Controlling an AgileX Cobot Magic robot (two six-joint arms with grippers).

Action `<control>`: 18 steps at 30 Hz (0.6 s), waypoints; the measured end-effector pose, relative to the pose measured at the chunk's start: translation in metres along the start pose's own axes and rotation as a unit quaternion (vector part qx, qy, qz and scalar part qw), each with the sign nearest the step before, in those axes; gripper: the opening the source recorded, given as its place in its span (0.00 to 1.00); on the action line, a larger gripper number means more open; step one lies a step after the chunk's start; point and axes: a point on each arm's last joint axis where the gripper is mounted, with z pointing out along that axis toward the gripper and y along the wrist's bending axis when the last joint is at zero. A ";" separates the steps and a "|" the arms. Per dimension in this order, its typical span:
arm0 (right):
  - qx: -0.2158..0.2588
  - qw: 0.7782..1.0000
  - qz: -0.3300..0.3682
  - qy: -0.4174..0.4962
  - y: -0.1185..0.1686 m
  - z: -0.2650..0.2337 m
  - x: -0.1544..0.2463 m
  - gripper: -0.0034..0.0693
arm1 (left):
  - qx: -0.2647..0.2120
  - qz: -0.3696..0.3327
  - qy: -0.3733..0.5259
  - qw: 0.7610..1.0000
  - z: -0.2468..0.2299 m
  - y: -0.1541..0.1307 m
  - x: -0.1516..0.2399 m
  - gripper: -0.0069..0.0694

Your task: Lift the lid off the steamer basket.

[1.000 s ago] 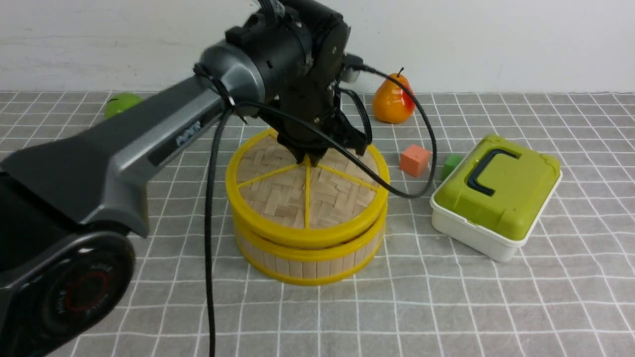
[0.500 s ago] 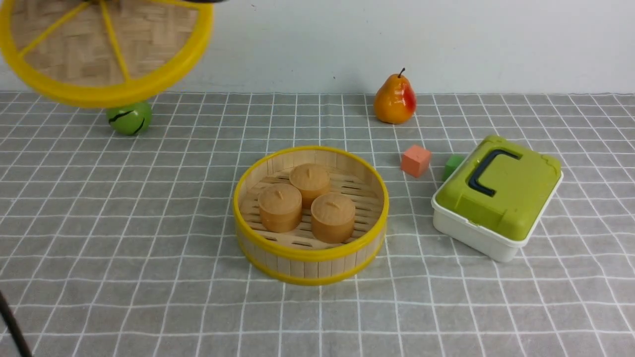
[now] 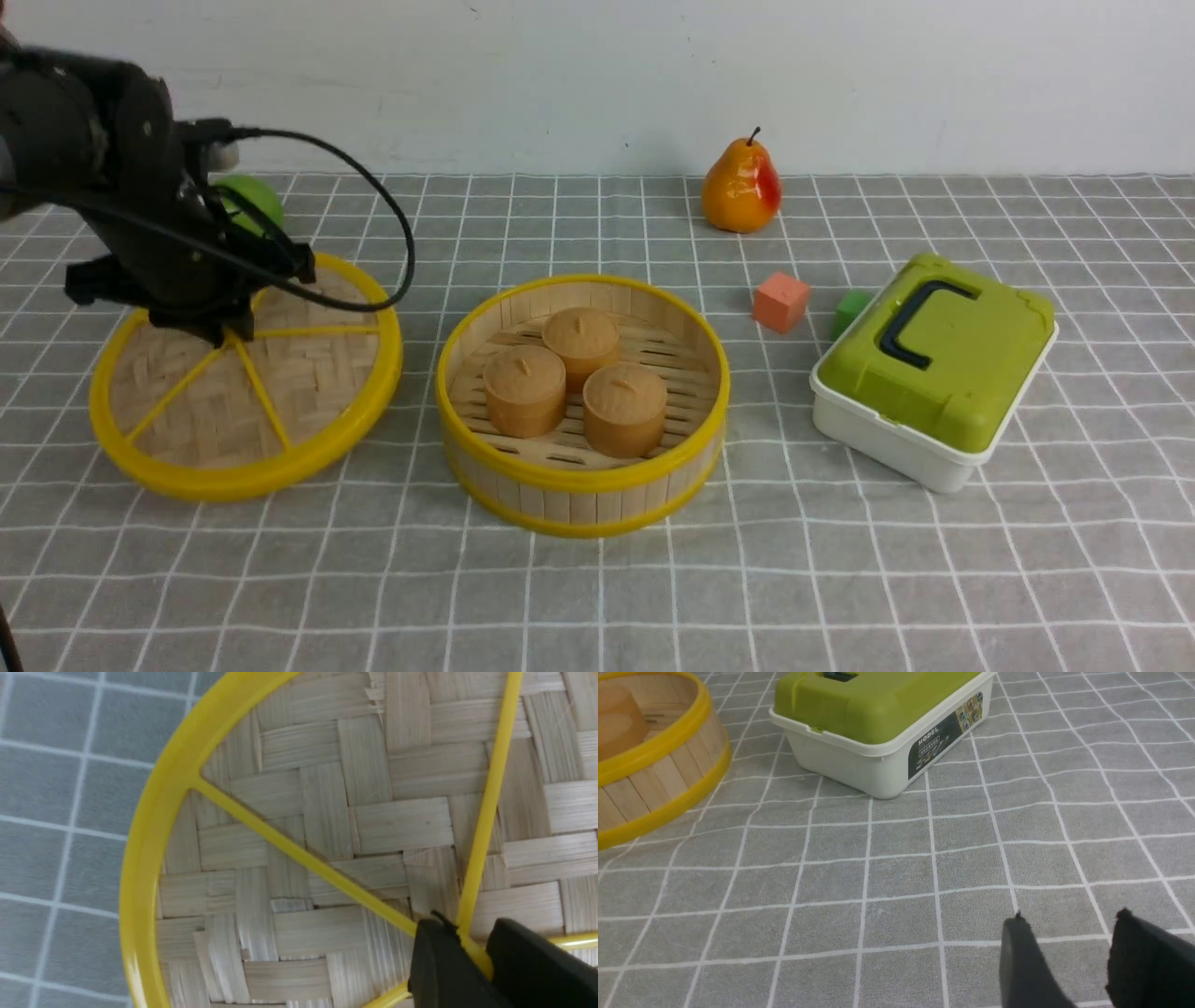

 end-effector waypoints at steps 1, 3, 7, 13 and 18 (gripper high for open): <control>0.000 1.000 0.000 0.000 0.000 0.000 0.000 0.38 | -0.003 -0.006 0.005 1.000 0.008 0.000 0.003 0.24; 0.000 1.000 0.000 0.000 0.000 0.000 0.000 0.38 | -0.006 -0.017 0.012 1.000 0.018 0.000 0.006 0.24; 0.000 1.000 0.000 0.000 0.000 0.000 0.000 0.38 | 0.000 -0.049 0.027 0.998 0.032 -0.002 0.010 0.24; 0.000 1.000 0.000 0.000 0.000 0.000 0.000 0.38 | 0.012 -0.062 0.007 0.998 0.014 -0.003 0.005 0.43; 0.000 1.000 0.000 0.000 0.000 0.000 0.000 0.38 | 0.049 -0.086 -0.049 0.994 -0.047 -0.002 -0.006 0.55</control>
